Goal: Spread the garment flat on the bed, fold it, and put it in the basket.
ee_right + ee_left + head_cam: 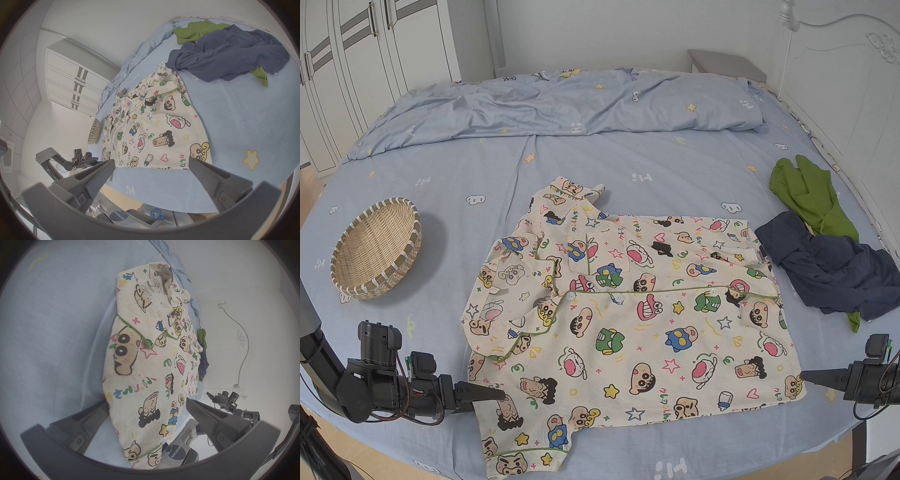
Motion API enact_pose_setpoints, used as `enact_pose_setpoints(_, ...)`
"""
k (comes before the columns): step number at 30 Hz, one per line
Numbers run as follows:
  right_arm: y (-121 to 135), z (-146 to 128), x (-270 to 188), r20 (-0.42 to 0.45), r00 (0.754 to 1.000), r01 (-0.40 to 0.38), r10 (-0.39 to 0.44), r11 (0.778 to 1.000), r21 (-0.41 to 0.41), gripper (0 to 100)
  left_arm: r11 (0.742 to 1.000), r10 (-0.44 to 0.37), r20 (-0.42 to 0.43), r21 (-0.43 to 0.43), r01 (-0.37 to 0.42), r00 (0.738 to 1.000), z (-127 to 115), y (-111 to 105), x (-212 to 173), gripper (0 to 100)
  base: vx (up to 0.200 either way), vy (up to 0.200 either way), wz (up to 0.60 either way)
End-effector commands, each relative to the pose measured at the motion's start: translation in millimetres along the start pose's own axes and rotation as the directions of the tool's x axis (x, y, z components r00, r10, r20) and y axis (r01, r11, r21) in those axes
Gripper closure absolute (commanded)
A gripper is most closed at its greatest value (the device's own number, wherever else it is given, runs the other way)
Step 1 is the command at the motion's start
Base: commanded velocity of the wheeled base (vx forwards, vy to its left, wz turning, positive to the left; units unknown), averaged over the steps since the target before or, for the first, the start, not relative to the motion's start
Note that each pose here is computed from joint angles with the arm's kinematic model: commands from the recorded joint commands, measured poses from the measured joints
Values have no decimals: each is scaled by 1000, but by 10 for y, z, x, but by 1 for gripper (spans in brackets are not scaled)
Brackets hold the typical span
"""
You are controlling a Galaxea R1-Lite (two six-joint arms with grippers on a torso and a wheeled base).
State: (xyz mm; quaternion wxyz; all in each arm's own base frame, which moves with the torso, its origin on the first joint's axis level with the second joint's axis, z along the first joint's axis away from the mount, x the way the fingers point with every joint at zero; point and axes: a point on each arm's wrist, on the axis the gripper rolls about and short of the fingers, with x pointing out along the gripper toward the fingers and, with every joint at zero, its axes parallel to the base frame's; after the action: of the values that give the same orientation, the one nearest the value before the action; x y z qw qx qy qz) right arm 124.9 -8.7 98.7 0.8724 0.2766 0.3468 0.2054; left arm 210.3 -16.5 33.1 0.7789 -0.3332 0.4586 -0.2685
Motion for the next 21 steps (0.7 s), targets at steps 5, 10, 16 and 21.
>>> enact_pose_setpoints(5, 3, 1, -3, 2, 1000, -1, 1, 1000, -2, 0, 1000, 2, -8, -8, -2, 1000, -4, 12, 15, 0, 0, 0, 0)
enact_pose_setpoints(10, -4, 15, -3, 6, 1000, 3, -3, 1000, 6, 0, 1000, 1, -19, -18, -1, 1000, 0, 25, 47, 0, 0, 0, 0)
enact_pose_setpoints(16, -11, 19, 3, 2, 1000, 3, -3, 1000, 12, 0, 1000, 1, -20, -21, -1, 1000, -7, 28, 43, 100, 0, 0, 0)
enact_pose_setpoints(21, -55, 22, 49, -25, 1000, 9, -8, 999, 39, 0, 1000, 4, -9, -27, -4, 1000, 12, 54, 23, 100, 0, 0, 0)
